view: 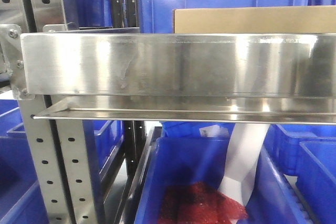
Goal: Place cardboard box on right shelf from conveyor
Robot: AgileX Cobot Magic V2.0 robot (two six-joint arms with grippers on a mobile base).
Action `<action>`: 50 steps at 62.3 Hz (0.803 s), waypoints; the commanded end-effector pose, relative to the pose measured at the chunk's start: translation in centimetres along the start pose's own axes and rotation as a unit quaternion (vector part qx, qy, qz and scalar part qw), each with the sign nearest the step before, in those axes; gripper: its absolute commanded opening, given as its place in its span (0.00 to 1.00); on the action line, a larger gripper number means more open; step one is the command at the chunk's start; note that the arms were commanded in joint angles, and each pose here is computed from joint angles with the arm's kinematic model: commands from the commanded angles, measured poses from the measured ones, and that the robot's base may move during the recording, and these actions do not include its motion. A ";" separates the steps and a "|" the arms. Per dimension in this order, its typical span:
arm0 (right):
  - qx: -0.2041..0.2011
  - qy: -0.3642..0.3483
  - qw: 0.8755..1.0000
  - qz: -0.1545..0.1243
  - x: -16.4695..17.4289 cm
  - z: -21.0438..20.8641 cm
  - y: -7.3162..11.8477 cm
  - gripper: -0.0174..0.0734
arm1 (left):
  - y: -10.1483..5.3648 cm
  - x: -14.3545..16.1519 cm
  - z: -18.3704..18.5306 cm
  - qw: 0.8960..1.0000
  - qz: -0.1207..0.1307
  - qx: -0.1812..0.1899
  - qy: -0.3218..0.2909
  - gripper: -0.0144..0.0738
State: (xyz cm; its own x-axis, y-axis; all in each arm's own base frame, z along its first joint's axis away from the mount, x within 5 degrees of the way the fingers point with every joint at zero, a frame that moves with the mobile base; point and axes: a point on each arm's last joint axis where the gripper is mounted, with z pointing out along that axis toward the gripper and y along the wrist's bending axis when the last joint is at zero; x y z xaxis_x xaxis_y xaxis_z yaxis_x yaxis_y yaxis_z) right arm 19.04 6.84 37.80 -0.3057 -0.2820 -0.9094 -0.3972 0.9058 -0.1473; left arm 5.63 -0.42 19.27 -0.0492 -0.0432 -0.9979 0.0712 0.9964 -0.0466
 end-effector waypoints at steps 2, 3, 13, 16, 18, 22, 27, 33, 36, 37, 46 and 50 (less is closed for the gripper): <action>0.007 -0.084 0.993 0.086 -1.7 -1.7 -0.3 0.24 | 0.0 -0.5 0.0 0.999 -0.002 0.000 -0.042 0.03; 0.006 -0.089 0.992 0.095 -1.5 -1.9 -0.3 0.24 | 0.0 -0.5 0.0 0.999 -0.002 0.000 -0.042 0.03; 0.008 -0.127 0.986 0.109 0.7 -4.3 0.1 0.24 | 0.0 -0.5 0.0 0.999 -0.002 0.000 -0.042 0.03; 0.010 -0.135 0.985 0.105 2.0 -5.1 0.3 0.24 | 0.0 -0.5 0.0 0.999 -0.002 0.000 -0.042 0.03; 0.012 -0.143 0.984 0.102 2.8 -5.9 0.4 0.24 | 0.0 -0.5 0.0 0.999 -0.002 0.000 -0.042 0.03; 0.014 -0.160 0.982 0.099 4.4 -7.2 0.7 0.24 | 0.0 -0.5 0.0 0.999 -0.002 0.000 -0.042 0.03; 0.020 -0.187 0.978 0.086 6.8 -9.1 1.1 0.24 | 0.0 -0.5 0.0 0.999 -0.002 0.000 -0.042 0.03; 0.026 -0.225 0.971 0.080 9.7 -11.0 1.6 0.24 | 0.0 -0.5 0.0 0.999 -0.002 0.000 -0.042 0.03; 0.028 -0.249 0.965 0.080 11.1 -12.0 1.8 0.24 | 0.0 -0.5 0.0 0.999 -0.002 0.000 -0.042 0.03; 0.028 -0.251 0.964 0.080 11.6 -12.1 1.9 0.24 | 0.0 -0.5 0.0 0.999 -0.002 0.000 -0.042 0.03; 0.031 -0.289 0.954 0.079 14.8 -12.8 2.4 0.24 | 0.0 -0.5 0.0 0.999 -0.002 0.000 -0.042 0.03; 0.027 -0.263 0.961 0.079 15.0 -11.7 2.5 0.24 | 0.0 -0.6 0.0 0.999 -0.002 0.000 -0.043 0.03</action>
State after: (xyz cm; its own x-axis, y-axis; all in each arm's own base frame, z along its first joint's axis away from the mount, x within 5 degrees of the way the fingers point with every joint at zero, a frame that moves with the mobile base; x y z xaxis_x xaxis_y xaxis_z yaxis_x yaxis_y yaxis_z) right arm 3.28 1.14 27.31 0.0355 0.0297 -0.9989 -0.3331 0.9427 0.0162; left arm 5.63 -0.42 19.27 -0.0492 -0.0432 -0.9979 0.0712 0.9964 -0.0466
